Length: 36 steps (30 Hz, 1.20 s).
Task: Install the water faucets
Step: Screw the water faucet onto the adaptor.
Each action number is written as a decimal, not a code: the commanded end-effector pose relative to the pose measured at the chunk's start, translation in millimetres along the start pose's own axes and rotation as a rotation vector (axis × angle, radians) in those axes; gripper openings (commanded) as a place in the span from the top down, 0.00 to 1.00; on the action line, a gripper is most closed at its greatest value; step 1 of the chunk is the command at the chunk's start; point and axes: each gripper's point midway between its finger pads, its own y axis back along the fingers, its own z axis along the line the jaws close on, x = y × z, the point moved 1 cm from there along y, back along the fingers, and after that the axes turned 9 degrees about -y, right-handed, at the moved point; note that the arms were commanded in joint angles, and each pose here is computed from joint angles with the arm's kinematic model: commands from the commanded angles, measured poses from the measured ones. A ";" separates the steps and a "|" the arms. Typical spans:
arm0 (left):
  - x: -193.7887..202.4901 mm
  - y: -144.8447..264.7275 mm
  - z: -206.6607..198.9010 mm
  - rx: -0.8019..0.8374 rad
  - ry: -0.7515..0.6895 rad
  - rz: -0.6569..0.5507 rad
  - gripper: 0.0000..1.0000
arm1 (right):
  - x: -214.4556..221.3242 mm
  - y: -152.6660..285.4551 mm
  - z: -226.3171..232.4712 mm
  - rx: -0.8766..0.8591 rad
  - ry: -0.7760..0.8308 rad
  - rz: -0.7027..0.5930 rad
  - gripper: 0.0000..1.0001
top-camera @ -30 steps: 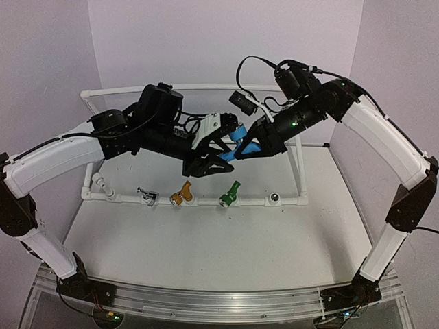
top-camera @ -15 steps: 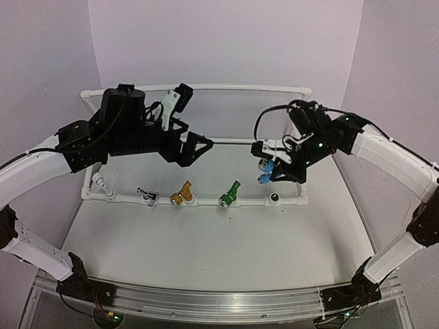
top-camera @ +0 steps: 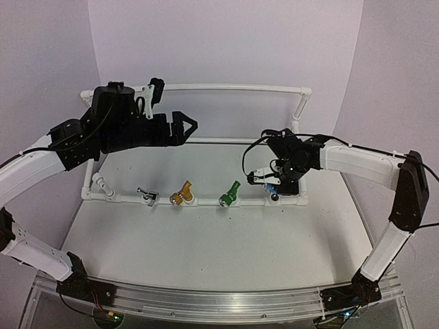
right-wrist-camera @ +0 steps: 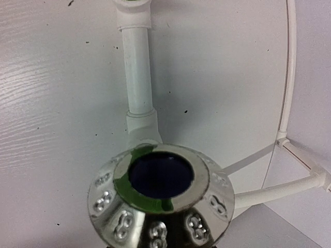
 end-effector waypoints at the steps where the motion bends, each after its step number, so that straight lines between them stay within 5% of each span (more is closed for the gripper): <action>1: -13.8 11.7 3.1 -0.017 0.059 -0.043 0.00 | 5.8 -13.3 -5.9 0.060 -0.013 0.066 1.00; 15: -11.0 8.7 4.4 -0.027 0.044 -0.026 0.00 | 12.9 -25.7 18.8 0.001 -0.023 0.098 1.00; 36: -12.0 4.7 6.4 -0.042 0.028 -0.034 0.00 | 3.0 -27.2 -1.6 0.115 -0.055 0.057 1.00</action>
